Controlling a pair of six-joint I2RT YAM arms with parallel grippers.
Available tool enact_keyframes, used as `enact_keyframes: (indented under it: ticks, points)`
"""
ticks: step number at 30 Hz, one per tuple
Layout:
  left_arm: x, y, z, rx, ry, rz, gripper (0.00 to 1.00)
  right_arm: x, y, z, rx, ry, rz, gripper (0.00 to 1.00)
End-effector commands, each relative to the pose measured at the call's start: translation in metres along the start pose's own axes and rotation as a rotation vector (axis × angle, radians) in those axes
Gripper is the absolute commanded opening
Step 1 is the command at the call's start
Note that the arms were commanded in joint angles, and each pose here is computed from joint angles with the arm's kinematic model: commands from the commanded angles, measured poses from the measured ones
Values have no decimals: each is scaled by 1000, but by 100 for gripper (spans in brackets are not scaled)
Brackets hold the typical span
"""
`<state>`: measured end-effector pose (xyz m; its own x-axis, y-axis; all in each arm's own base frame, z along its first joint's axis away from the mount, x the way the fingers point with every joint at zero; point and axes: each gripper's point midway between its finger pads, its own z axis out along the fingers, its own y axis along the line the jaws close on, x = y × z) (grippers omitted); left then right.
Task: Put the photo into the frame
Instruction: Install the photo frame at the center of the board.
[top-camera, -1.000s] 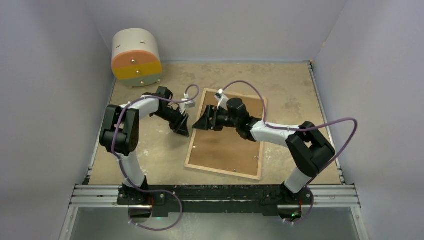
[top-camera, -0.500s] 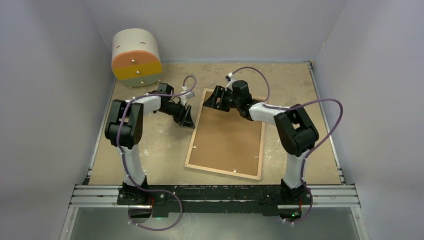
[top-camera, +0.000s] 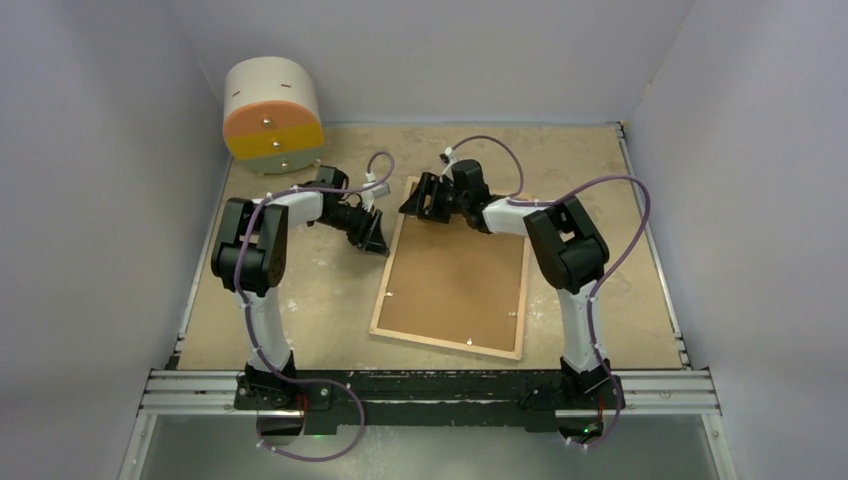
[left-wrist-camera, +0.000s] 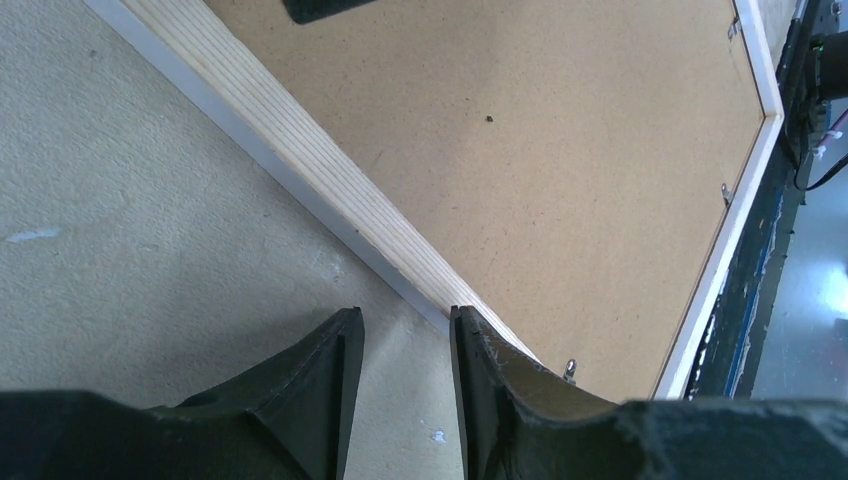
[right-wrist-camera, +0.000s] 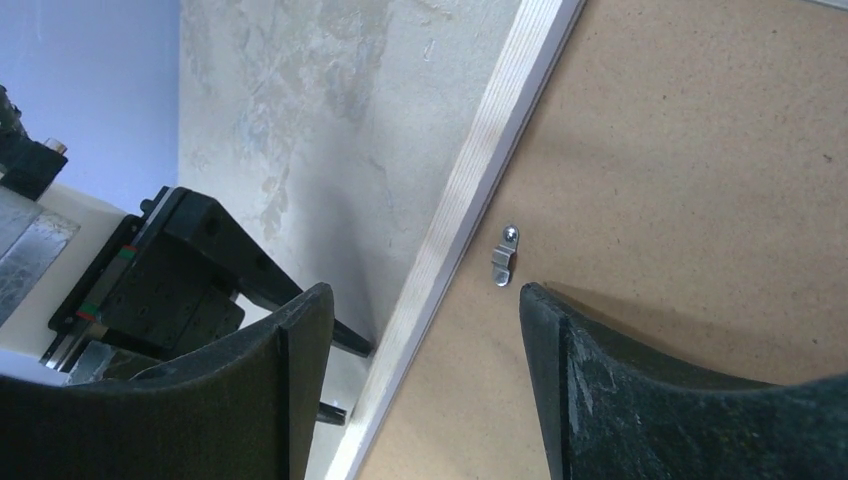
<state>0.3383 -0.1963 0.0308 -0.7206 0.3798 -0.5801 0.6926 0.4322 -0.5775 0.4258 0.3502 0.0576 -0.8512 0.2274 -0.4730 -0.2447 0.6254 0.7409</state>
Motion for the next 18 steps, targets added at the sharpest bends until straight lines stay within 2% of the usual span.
enact_keyframes:
  ticks: [1, 18]
  points:
    - [4, 2, 5, -2, 16, 50, 40, -4, 4, 8, -21, 3, -19, 71]
    - [10, 3, 6, -7, 33, 62, 39, -1, 4, 20, -52, 28, 6, 67]
